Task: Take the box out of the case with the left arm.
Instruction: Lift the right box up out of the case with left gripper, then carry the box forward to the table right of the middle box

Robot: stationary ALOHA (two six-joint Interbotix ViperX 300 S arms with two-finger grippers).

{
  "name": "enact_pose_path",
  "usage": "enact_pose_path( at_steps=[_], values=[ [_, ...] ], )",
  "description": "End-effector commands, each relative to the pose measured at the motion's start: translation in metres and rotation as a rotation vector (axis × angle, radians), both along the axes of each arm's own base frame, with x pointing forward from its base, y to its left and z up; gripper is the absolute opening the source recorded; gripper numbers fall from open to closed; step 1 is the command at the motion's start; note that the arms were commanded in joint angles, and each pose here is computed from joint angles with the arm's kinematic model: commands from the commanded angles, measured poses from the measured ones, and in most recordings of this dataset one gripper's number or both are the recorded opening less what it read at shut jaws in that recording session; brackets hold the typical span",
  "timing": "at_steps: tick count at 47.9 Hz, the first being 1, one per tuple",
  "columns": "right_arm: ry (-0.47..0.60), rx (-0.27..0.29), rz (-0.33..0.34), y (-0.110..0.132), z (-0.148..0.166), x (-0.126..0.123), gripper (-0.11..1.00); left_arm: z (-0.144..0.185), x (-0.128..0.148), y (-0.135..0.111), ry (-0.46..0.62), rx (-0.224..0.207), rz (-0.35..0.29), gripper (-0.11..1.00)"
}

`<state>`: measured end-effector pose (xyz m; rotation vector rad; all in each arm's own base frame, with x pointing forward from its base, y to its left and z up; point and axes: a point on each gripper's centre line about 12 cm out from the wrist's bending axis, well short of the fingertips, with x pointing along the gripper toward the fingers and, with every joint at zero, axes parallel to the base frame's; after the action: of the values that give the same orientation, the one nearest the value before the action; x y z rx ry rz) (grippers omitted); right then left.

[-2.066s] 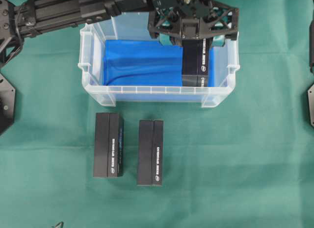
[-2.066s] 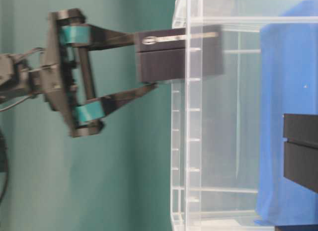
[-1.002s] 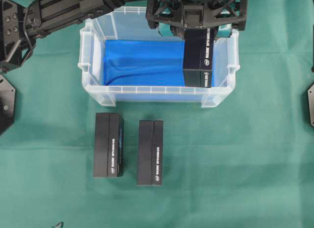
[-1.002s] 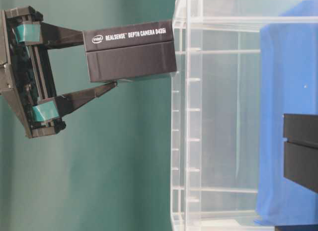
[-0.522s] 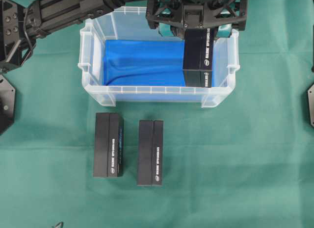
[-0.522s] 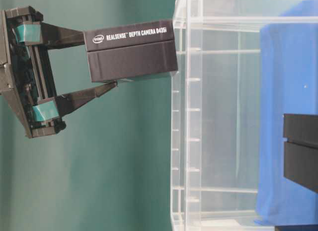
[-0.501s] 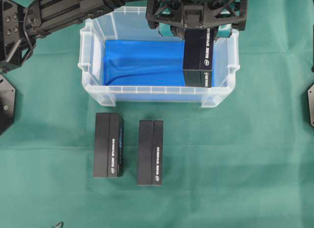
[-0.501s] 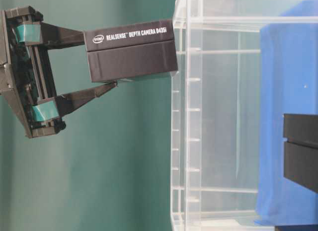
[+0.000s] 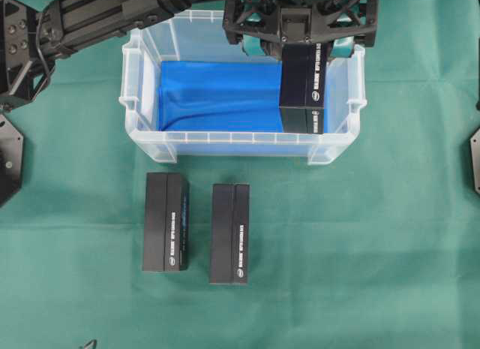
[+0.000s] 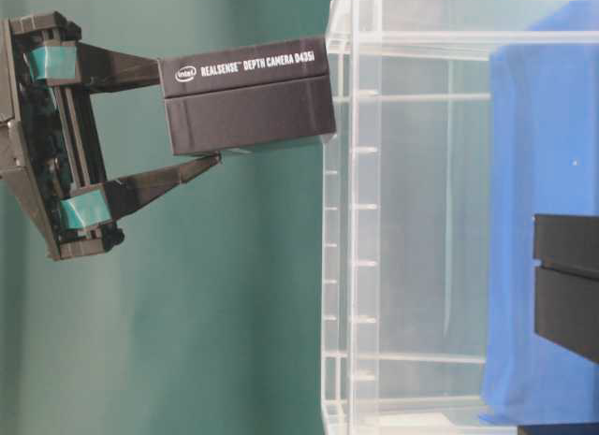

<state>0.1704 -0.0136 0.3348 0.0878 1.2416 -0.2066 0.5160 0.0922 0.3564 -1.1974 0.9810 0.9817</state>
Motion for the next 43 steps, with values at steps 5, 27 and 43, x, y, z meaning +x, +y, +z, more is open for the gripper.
enact_pose_path(
  at_steps=[5, 27, 43],
  values=[
    [-0.015, -0.002, 0.000, 0.000, 0.004, 0.001, 0.01, 0.023, -0.007, -0.001, -0.058, 0.013, 0.001, 0.60],
    [-0.015, -0.003, -0.002, -0.001, 0.004, 0.001, 0.01, 0.026, -0.008, -0.019, -0.046, 0.005, -0.020, 0.60],
    [-0.015, -0.002, -0.002, 0.000, 0.004, 0.001, 0.01, 0.026, -0.004, -0.064, -0.051, -0.013, -0.038, 0.60]
  ],
)
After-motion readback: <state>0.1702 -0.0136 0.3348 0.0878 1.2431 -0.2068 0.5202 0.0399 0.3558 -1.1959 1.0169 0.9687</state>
